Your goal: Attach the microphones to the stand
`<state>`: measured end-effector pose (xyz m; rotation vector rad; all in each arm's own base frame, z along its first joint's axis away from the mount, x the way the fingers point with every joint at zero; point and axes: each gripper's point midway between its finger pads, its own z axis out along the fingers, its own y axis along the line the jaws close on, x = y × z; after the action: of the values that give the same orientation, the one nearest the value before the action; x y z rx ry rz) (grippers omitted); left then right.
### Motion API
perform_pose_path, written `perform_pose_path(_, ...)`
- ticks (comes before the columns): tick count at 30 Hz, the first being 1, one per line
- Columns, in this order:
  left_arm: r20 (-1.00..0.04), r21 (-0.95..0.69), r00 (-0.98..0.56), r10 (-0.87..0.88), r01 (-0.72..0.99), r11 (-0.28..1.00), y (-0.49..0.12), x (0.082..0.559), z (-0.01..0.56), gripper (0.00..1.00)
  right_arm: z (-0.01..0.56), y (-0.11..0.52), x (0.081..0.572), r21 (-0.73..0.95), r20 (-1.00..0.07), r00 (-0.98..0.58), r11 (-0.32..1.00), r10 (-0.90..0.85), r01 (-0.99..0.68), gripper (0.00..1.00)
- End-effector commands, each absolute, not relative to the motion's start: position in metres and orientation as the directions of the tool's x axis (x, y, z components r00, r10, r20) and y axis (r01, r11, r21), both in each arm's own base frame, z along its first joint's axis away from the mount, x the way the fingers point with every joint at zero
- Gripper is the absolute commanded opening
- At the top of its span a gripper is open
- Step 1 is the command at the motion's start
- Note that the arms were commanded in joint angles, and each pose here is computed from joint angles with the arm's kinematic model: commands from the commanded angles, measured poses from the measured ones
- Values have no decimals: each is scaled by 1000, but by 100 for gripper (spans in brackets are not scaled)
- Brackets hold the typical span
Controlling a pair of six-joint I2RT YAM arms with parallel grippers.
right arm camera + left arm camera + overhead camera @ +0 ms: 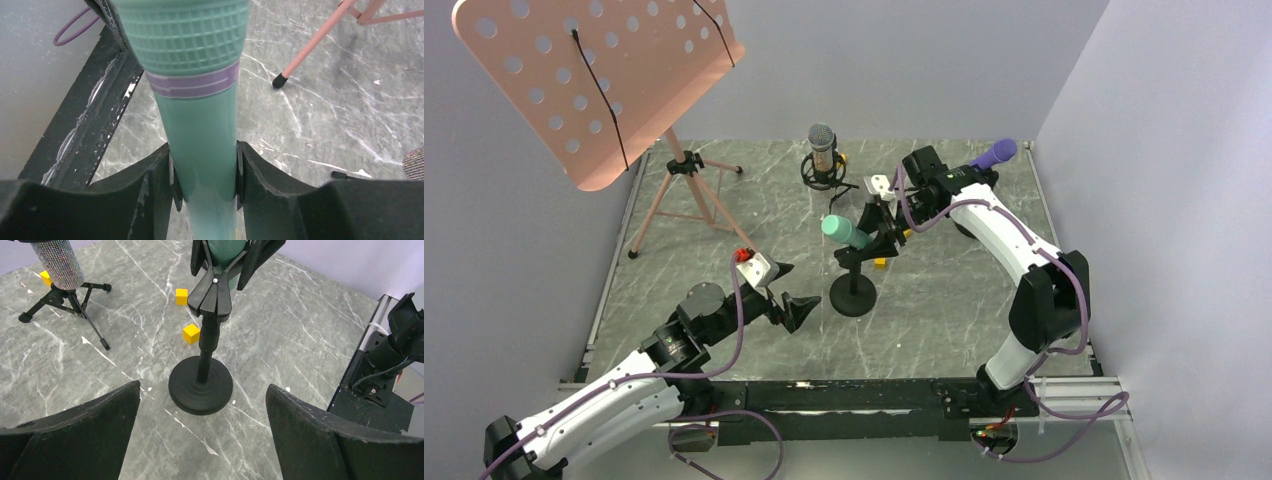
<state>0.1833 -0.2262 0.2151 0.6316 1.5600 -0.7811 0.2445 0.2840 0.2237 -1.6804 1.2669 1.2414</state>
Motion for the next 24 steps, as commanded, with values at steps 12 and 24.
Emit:
perform_pose_path(12,-991,-128,-127,-48,761,635,-223,184,225,99,289,273,282,-88,-973,128,-204,-191,-975,29)
perform_pose_path(24,-991,-127,-124,-50,759,638,-222,184,226,99,344,228,379,-147,-976,127,102,-178,-984,25)
